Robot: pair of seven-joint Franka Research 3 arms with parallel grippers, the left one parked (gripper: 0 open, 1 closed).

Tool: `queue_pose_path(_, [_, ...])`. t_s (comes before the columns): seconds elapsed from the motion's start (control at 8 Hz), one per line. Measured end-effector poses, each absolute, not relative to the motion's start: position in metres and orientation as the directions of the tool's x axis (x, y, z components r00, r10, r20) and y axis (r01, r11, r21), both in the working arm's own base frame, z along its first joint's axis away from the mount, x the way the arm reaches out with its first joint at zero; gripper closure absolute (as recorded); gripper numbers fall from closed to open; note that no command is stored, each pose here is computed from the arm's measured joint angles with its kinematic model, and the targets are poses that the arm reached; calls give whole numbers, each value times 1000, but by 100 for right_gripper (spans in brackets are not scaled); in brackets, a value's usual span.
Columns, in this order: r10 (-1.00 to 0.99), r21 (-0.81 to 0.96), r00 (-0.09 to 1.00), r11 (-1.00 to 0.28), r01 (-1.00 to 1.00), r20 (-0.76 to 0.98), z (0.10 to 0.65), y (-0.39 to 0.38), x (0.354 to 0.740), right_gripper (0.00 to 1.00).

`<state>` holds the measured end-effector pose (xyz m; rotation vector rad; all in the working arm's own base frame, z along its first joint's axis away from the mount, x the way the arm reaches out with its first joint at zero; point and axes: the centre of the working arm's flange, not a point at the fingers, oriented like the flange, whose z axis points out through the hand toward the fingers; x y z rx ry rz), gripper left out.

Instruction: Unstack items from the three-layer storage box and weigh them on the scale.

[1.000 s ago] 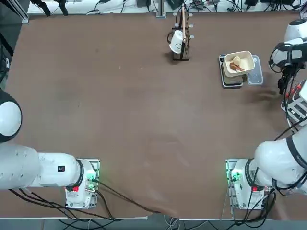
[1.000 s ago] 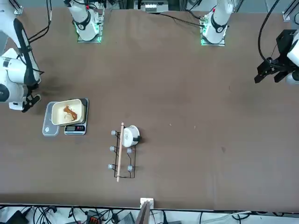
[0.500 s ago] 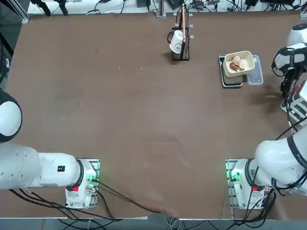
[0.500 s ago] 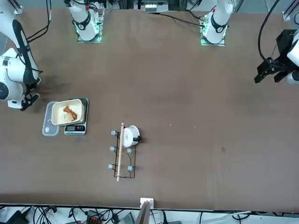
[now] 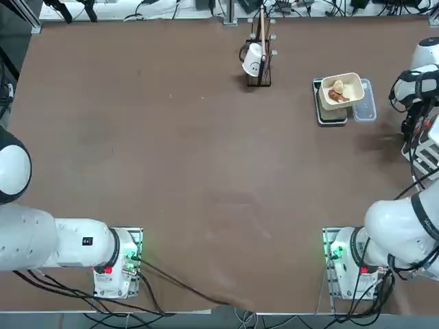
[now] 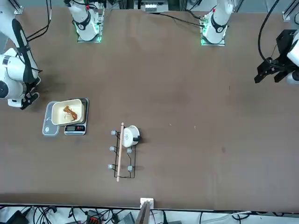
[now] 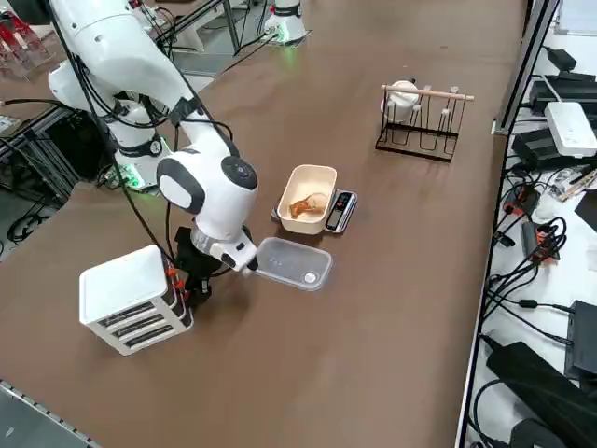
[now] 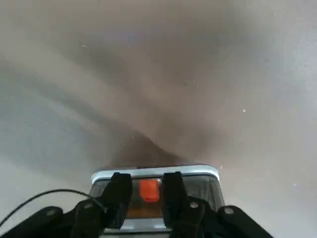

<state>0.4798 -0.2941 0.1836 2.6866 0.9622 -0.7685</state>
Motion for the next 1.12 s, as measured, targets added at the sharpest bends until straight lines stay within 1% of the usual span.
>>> queue_pose_path(0.12, [539, 0, 656, -772, 635, -528, 183, -294, 480, 60])
queue_pose_path(0.38, [540, -1, 656, -772, 635, -528, 182, -294, 479, 65])
queue_pose_path(0.5, [540, 1, 656, -772, 636, -527, 183, -294, 480, 72])
queue_pose_path(0.62, [540, 5, 658, -771, 637, -525, 183, -294, 481, 89])
queue_pose_path(1.12, [538, 8, 661, -772, 635, -524, 184, -293, 482, 89])
